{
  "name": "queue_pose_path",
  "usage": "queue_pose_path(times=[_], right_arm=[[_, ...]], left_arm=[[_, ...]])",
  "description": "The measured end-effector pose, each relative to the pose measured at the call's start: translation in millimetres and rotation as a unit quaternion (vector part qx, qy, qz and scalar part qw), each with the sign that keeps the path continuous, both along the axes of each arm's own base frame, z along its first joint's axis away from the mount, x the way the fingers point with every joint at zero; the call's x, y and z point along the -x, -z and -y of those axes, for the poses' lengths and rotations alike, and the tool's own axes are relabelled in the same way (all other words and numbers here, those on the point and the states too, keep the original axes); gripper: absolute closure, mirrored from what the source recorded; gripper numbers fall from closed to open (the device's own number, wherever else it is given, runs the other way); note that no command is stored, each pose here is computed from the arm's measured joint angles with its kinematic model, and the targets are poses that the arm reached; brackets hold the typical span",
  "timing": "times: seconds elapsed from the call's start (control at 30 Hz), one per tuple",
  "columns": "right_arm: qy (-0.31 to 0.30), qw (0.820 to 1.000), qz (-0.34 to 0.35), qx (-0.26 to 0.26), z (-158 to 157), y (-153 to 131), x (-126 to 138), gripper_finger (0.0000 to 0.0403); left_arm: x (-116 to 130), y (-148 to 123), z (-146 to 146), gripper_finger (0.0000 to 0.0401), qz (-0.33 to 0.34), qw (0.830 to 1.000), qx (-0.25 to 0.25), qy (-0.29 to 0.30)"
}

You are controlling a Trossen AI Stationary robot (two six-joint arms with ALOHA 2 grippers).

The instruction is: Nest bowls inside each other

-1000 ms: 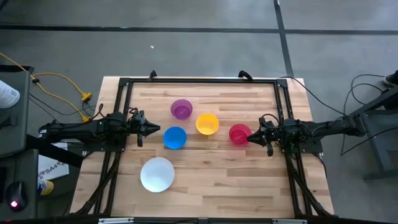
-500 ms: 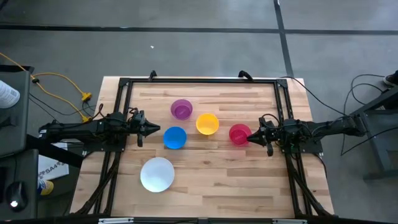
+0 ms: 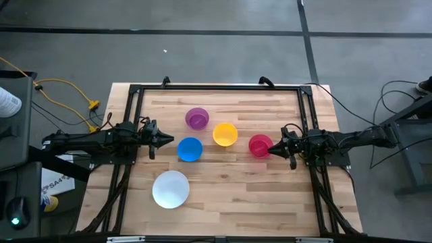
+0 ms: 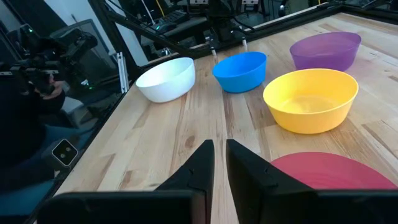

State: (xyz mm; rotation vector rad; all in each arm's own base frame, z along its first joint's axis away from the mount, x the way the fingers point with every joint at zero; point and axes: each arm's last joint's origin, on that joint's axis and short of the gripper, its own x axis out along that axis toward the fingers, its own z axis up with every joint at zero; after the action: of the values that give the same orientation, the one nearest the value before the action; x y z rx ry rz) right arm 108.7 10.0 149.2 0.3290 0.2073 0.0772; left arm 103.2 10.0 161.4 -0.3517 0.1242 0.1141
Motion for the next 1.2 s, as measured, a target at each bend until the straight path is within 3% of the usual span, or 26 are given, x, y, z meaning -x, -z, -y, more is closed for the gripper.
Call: queue_pose_path(times=[0.47,0.57,0.73,1.0,1.2], right_arm=[[0.000,1.000,0.000,0.000,0.0,0.1,0.0,0.0367],[0.000,1.000,0.000,0.000,0.0,0.1,0.0,0.0367],[0.000,1.000,0.000,0.000,0.0,0.0,0.0,0.0367],[0.000,1.000,0.000,0.000,0.0,0.0,0.0,0.0367],[0.000,1.000,0.000,0.000,0.0,0.1,0.0,0.0367]], left_arm=[[-0.3,-1.1,0.2,0.0363,0.007,1.000,-0.001,0.004],[-0.9,-3.5,1.5,0.0363,0.011,0.999,-0.021,0.030],[-5.4,-18.6,1.6,0.0363,-0.039,0.997,-0.052,0.047],[-49.9,-48.8,-3.4,0.0363,-0.148,0.981,-0.107,0.063],[-88.1,-53.5,-7.9,0.0363,-0.207,0.965,-0.145,0.072]])
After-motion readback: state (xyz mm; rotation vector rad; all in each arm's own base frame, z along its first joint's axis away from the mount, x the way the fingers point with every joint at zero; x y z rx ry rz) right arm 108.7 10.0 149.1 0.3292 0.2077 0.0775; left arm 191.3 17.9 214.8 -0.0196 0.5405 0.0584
